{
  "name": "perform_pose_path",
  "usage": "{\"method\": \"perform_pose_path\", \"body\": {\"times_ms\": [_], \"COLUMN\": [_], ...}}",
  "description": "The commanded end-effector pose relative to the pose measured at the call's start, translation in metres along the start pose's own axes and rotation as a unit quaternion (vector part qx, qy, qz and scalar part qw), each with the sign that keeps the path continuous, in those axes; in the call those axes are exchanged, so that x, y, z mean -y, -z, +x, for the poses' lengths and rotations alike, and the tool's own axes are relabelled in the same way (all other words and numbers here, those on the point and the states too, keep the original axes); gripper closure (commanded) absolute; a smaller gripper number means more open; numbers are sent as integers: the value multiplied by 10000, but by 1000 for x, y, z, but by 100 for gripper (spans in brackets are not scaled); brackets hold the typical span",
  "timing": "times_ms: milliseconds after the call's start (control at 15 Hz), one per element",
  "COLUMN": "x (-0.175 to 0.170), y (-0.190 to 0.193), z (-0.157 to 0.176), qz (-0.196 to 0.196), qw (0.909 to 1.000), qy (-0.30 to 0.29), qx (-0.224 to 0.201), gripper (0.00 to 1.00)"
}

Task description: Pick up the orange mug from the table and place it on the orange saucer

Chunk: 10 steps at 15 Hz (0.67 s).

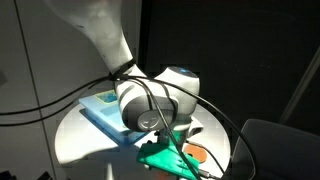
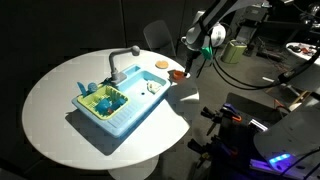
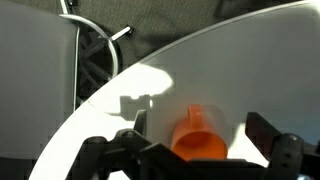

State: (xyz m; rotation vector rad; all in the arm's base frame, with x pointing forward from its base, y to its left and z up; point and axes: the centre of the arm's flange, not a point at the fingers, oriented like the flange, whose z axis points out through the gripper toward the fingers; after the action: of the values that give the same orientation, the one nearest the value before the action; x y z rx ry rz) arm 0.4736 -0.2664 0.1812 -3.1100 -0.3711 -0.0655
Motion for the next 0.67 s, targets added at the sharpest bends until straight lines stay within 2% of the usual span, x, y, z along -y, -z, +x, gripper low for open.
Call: {"method": "perform_pose_path", "body": {"times_ms": [0, 600], "x": [0, 10], "y": [-5, -15], "z": [-8, -7], "qz": [73, 203], "qw": [9996, 9980], "qy": [174, 427], "qx": [-204, -411], "gripper": [0, 0]}}
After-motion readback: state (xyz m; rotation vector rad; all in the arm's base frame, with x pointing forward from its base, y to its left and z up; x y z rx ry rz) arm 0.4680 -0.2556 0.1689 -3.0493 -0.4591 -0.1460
